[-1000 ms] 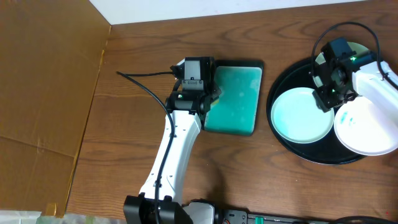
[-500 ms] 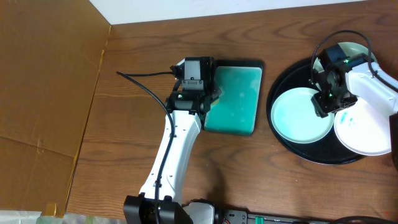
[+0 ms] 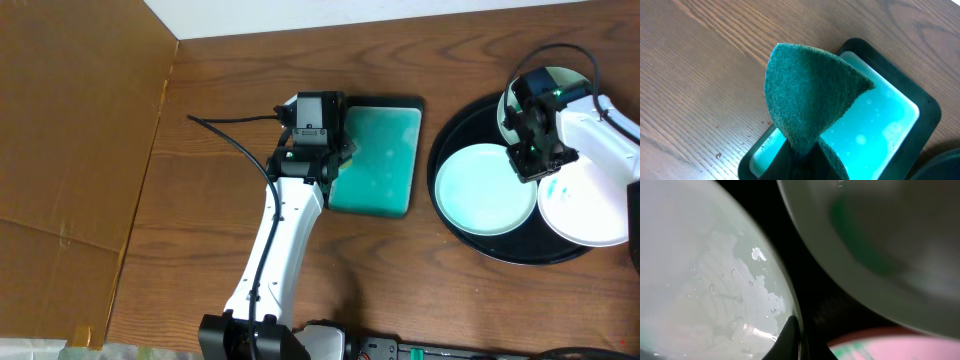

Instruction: Clean dirty plates on tray and stack at the side

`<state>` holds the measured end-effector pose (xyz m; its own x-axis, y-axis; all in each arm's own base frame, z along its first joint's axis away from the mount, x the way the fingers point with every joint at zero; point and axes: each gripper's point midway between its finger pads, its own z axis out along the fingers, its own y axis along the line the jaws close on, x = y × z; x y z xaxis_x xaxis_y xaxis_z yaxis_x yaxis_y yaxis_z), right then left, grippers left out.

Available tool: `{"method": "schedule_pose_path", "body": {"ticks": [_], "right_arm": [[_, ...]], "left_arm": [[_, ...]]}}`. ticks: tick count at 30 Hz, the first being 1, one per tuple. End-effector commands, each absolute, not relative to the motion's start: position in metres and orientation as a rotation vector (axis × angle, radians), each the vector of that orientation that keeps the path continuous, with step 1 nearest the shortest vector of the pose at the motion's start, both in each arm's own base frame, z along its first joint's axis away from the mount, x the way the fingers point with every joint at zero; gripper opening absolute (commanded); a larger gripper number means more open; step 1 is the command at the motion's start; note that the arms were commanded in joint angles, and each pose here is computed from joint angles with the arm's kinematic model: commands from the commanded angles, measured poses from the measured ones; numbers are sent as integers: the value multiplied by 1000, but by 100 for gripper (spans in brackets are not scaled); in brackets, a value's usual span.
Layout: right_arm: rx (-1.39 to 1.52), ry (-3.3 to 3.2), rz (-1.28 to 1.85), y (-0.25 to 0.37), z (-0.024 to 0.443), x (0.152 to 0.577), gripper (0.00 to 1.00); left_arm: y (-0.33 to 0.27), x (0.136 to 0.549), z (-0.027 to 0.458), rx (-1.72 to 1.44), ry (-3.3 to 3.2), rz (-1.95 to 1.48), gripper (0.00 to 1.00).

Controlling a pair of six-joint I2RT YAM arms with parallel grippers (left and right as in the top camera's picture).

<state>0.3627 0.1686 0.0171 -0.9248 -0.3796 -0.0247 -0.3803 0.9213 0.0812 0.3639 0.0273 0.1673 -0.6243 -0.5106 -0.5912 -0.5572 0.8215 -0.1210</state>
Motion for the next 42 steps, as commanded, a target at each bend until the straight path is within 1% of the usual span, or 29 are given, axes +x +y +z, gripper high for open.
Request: {"method": "schedule_pose_path", "body": {"ticks": [1, 6, 11, 17, 22, 27, 32, 42], "right_arm": [[-677, 2942, -29, 165, 61, 382, 1], [-737, 2794, -274, 163, 107, 393, 1], [-737, 2559, -664, 155, 150, 406, 1], [-848, 2254, -1077, 166, 195, 406, 1], [-984, 2051, -1226, 198, 219, 399, 1], [-1027, 1885, -1340, 222, 243, 393, 1], [-1100, 1835, -1358, 235, 246, 388, 1], [-1106, 1829, -1359, 237, 246, 388, 1]], "left_arm": [[32, 361, 165, -770, 2377, 128, 7], [32, 361, 165, -770, 2377, 128, 7], [32, 361, 165, -770, 2377, 129, 7], [32, 361, 165, -770, 2377, 128, 7], [32, 361, 165, -770, 2377, 128, 7], [32, 360, 165, -770, 2379, 129, 7], [32, 360, 165, -770, 2379, 130, 7], [32, 360, 164, -771, 2382, 131, 7]]}}
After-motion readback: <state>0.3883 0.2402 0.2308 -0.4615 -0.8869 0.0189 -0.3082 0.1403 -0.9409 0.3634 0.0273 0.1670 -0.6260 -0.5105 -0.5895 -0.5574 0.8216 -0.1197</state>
